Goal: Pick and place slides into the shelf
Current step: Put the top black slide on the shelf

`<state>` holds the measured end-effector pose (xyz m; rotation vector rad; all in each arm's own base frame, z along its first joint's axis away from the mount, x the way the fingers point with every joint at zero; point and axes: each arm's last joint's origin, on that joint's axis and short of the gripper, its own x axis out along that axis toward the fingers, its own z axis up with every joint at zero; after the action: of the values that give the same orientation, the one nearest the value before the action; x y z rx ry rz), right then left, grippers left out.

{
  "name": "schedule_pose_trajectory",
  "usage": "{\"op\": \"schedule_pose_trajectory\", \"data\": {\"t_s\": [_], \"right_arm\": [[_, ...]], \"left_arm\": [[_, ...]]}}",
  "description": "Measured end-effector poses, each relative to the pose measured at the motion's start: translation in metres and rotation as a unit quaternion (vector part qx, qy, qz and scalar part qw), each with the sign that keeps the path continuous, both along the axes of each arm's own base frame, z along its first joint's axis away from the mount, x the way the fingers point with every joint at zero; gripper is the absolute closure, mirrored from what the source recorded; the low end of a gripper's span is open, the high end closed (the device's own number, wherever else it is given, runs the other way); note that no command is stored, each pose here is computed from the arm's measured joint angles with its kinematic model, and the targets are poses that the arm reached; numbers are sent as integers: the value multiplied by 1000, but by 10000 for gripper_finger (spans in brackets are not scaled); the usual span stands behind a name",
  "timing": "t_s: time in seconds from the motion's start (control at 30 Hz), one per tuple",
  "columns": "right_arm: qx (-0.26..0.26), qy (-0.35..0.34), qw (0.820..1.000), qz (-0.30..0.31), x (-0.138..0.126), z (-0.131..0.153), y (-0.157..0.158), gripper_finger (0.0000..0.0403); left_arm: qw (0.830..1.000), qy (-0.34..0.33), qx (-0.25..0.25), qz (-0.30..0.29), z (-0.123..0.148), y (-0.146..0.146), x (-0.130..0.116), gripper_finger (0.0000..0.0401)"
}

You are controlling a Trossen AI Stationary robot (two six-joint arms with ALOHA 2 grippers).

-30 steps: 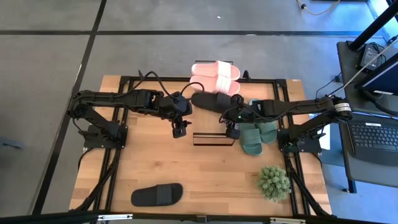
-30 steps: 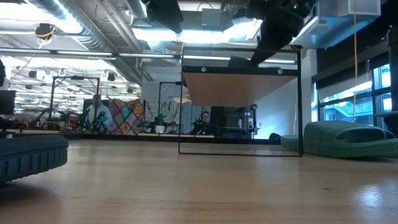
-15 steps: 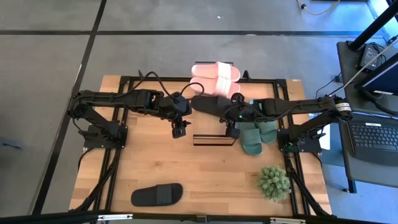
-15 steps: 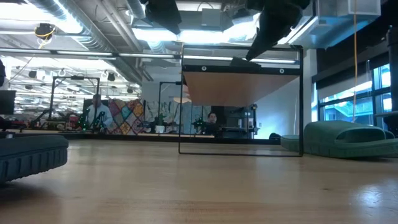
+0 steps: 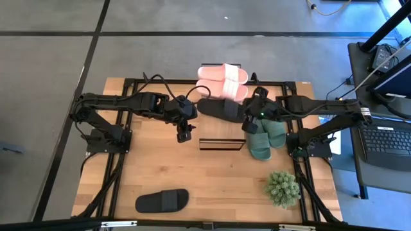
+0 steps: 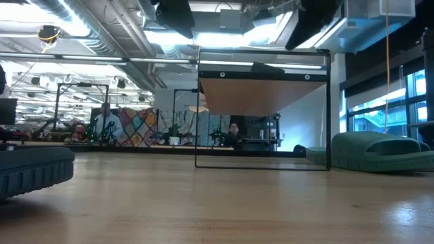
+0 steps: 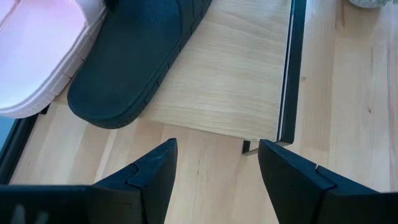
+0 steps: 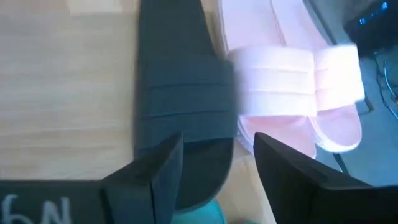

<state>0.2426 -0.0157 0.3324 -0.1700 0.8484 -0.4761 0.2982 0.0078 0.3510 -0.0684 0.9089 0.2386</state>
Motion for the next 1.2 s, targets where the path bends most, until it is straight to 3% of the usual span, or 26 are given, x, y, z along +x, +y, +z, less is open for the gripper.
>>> {"op": "schedule_pose_trajectory", "data": {"t_s": [0.3, 0.7, 1.2], "right_arm": [[3, 90, 996, -24, 13, -27, -13, 205], [-1, 90, 996, -21, 32, -39, -16, 205], [0, 93, 995, -23, 31, -40, -17, 205]], "left_arm": [[1000, 0, -1, 1, 0, 0, 0, 185], [1000, 0, -1, 1, 0, 0, 0, 185], [1000, 0, -1, 1, 0, 0, 0, 185]]}}
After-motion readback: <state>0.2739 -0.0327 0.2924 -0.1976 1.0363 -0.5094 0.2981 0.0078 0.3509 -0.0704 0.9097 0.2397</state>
